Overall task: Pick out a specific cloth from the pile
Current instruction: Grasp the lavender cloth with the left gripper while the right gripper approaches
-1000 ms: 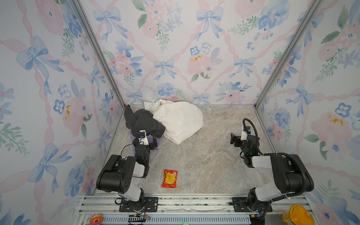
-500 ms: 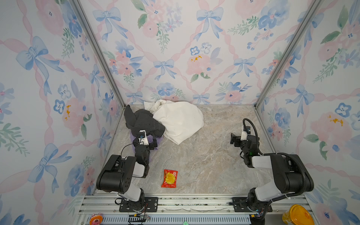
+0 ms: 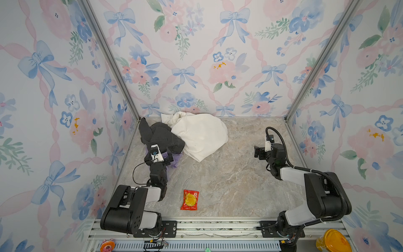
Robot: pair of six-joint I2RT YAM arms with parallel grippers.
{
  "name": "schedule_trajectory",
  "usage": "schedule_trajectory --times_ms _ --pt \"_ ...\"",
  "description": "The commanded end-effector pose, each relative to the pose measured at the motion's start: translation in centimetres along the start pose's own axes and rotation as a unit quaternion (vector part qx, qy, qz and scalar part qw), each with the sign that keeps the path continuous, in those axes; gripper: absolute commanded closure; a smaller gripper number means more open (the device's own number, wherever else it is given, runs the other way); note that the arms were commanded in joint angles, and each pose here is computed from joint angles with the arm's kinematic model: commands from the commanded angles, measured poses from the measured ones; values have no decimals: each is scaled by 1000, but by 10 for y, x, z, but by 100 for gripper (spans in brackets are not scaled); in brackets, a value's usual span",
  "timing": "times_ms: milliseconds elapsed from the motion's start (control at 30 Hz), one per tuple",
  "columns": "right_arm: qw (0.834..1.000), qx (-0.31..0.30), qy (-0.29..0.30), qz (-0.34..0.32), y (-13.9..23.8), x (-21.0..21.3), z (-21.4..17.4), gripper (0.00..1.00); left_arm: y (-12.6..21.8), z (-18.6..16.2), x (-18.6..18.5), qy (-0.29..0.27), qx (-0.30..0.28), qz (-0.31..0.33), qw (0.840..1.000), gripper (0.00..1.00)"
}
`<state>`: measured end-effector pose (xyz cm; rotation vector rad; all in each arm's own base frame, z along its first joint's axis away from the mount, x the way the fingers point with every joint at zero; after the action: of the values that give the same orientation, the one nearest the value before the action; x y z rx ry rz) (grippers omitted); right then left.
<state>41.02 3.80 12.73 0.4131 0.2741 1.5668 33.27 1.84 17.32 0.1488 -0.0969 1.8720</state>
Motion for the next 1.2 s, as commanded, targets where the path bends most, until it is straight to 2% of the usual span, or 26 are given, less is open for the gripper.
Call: schedule_trajectory --times_ms 0,67,233,333,467,500,567,700,767,867,1067,1167 --pt "997 45 61 0 7 16 -6 3 0 0 24 47 40 83 995 2" --pt "996 41 74 7 11 22 1 3 0 7 32 68 63 107 990 2" --pt "993 20 90 75 18 46 30 3 6 30 26 76 93 65 991 2" --pt "986 21 105 131 28 68 49 3 11 33 35 91 162 91 978 2" --pt "972 -2 131 194 48 99 63 3 20 27 28 62 242 65 966 2" --pt "967 -3 138 214 53 108 64 3 20 36 28 71 245 62 965 2" --pt "957 -3 154 247 64 122 65 3 28 29 29 82 278 67 955 2" --pt "938 -1 180 296 86 147 71 3 41 10 20 96 339 42 935 16" --pt "927 2 196 320 95 159 70 3 45 -5 15 97 368 38 924 15" --pt "912 6 220 347 104 171 61 3 46 -26 6 96 404 27 910 25" --pt "898 14 230 375 118 189 51 3 39 -59 -5 65 463 22 884 34" --pt "883 23 254 394 127 198 41 3 39 -75 -8 63 487 26 871 39"
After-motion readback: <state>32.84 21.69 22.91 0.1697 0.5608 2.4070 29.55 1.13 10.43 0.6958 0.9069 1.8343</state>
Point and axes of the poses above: each gripper's point midway between its finger pads, its own y axis back along the fingers, its own x axis along the line the jaws close on, z = x × y, the point moved 2 cm from there along y, back along the fingers, and after that the axes turned 11 degrees about -y, right-handed, at the moved point
